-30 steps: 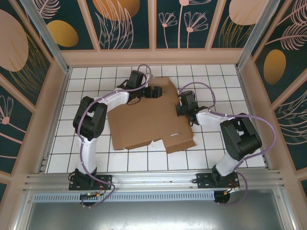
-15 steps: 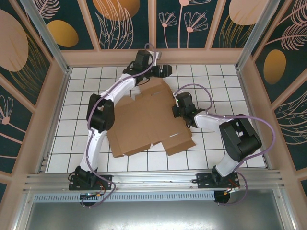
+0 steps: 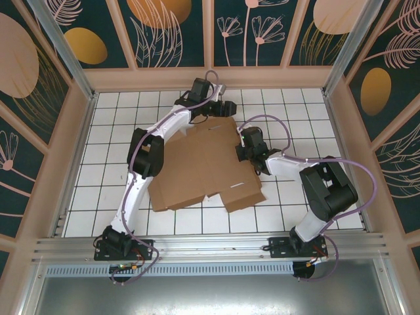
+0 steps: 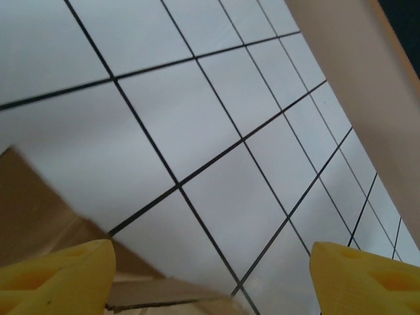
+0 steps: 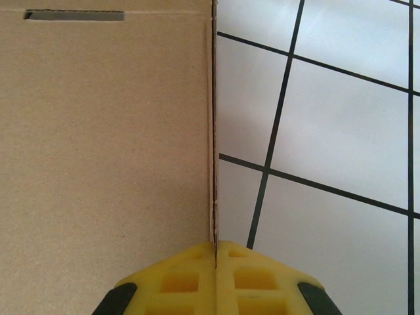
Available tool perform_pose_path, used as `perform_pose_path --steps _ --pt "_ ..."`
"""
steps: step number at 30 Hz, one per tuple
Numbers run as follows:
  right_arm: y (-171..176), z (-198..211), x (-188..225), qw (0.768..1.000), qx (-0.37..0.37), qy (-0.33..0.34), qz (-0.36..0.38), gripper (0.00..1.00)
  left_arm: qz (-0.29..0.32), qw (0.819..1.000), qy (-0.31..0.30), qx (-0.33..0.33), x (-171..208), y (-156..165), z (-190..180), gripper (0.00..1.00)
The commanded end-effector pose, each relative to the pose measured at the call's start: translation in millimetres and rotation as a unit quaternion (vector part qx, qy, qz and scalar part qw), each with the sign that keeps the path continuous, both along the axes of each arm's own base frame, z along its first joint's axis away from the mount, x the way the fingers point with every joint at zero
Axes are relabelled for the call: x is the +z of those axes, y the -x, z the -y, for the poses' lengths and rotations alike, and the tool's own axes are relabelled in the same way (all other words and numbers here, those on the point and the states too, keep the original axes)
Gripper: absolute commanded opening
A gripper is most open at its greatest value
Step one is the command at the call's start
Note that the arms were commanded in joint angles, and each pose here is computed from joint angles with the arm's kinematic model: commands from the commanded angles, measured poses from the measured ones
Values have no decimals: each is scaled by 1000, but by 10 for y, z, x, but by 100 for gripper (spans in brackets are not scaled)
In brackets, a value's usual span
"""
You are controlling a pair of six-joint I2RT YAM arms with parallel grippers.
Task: Fold the paper box
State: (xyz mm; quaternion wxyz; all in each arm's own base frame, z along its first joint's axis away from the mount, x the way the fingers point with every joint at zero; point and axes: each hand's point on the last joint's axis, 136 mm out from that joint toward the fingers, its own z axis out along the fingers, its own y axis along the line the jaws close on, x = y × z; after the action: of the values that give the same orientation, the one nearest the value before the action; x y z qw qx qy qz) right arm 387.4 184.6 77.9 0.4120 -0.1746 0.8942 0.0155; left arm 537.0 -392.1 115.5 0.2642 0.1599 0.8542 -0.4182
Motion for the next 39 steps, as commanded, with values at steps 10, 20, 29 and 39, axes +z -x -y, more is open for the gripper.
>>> perform_pose_path --steps 10,20,29,39 --pt "-155 -100 93 1000 -7 -13 18 0 -26 998 32 -52 222 563 124 71" --pt "-125 -173 44 1000 7 14 19 0 -80 995 58 12 146 396 198 54" --pt "-112 -206 20 999 11 22 22 0 -102 990 93 21 200 375 301 39" --pt "-126 -206 53 999 7 22 28 0 -111 991 78 18 61 453 311 40"
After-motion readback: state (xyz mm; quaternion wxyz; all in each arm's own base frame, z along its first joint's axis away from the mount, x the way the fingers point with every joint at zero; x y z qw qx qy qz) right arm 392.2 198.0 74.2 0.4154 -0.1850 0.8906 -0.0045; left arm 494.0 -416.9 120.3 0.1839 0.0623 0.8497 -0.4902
